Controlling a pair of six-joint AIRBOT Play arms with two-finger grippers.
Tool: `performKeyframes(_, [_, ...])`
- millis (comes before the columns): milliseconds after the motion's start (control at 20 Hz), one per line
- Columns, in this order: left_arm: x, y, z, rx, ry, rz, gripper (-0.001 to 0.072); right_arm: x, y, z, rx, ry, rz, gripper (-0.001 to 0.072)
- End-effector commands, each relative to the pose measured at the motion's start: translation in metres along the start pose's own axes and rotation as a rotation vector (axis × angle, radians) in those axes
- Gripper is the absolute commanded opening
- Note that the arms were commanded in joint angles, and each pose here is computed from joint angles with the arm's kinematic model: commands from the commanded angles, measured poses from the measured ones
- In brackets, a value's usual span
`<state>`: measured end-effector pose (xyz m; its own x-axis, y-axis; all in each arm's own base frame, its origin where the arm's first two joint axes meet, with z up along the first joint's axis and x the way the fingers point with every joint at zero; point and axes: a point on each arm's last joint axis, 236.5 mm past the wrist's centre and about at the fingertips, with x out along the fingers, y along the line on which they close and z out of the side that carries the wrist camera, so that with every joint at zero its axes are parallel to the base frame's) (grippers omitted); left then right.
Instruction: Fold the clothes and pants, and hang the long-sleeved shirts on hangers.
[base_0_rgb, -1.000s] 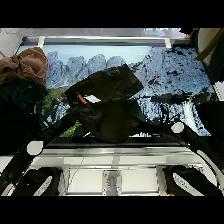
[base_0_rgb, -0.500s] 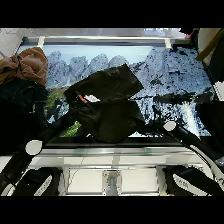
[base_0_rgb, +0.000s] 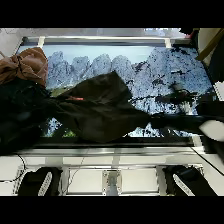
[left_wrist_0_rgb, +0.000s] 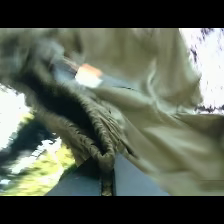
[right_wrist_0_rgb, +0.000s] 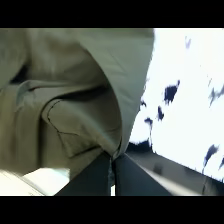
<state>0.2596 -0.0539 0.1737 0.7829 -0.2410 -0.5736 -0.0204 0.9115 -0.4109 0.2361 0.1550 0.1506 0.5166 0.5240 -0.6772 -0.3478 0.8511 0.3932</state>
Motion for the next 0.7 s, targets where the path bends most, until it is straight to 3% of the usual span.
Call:
performKeyframes(0, [-0.069, -0.029, 0.044, 0.066, -0.088, -0.009, 0.0027, -0.121, 0.045, 0.053, -0.09, -0.283, -0.002, 0.0012])
performKeyframes(200, [-0.114, -0.119, 0.084, 0.199, -0.151, -0.288, 0.0026, -0.217, 0.094, 0.115, -0.238, -0.546, 0.028, 0.0011])
performKeyframes(350, [-0.122, -0.145, 0.093, 0.254, -0.12, -0.373, 0.0026, -0.274, 0.116, 0.146, -0.297, -0.691, 0.021, 0.001])
performKeyframes(450, [-0.115, -0.139, 0.101, 0.259, -0.121, -0.339, 0.0026, -0.267, 0.114, 0.149, -0.299, -0.633, 0.003, 0.001])
performKeyframes(650, [-0.046, -0.06, 0.086, 0.244, 0.111, -0.057, 0.0026, -0.167, 0.046, 0.148, -0.215, -0.325, -0.161, 0.0009])
